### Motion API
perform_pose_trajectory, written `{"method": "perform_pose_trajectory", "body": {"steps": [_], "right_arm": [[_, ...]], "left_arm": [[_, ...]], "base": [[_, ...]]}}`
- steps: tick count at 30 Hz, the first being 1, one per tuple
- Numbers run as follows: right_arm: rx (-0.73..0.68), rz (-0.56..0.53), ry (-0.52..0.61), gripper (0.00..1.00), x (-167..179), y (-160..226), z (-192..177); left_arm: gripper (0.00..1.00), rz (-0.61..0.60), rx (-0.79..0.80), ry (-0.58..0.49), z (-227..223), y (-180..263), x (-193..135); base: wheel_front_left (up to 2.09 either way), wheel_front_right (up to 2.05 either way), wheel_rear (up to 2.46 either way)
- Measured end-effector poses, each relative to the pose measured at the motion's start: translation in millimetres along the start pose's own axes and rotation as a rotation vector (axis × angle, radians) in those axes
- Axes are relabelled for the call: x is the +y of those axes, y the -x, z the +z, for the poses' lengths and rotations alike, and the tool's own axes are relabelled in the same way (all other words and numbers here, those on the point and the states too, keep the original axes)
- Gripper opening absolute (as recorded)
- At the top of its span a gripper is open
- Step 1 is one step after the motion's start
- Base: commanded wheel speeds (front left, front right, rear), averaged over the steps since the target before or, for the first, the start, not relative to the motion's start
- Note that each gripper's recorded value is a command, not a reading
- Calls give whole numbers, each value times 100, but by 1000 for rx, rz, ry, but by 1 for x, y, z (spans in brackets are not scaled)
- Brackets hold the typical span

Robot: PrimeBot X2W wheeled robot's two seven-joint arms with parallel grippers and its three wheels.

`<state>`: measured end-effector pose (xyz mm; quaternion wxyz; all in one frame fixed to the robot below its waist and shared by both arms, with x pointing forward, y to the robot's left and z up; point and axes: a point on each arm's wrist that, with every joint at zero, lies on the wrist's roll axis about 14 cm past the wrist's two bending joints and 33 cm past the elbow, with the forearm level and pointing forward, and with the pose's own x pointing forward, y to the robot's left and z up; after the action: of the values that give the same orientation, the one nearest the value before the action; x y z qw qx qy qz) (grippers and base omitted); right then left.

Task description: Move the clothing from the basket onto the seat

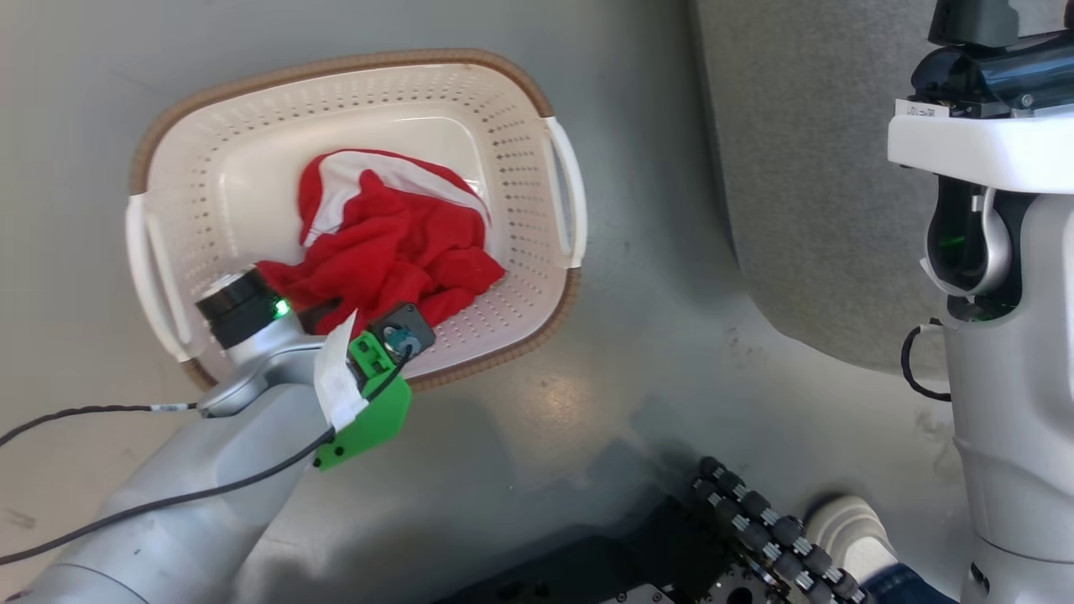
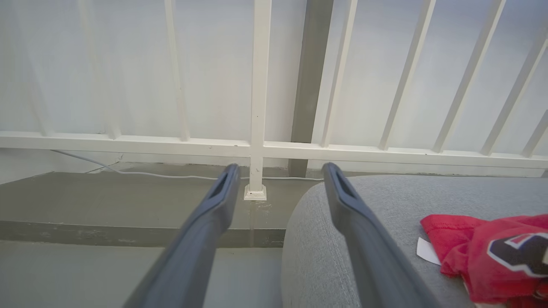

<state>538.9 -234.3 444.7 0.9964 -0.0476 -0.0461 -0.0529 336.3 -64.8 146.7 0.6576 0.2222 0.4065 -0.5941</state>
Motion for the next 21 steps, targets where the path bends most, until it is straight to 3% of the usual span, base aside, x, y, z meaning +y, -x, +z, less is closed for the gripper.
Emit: {"method": "perform_pose_trajectory", "body": {"steps": [8, 9, 11, 21], "right_arm": [[23, -25, 19, 100, -10, 3, -5], [29, -30, 24, 100, -12, 3, -6], [30, -38, 29, 100, -15, 4, -7], [22, -53, 35, 100, -19, 2, -4]], "left_arm": [[100, -66, 62, -56, -9, -15, -10], [44, -82, 73, -57, -11, -17, -13], [0, -101, 81, -66, -13, -20, -18], [0, -127, 90, -62, -10, -22, -17]], "base": [[0, 0, 0], [0, 0, 0], [0, 0, 0], [0, 0, 0]]}}
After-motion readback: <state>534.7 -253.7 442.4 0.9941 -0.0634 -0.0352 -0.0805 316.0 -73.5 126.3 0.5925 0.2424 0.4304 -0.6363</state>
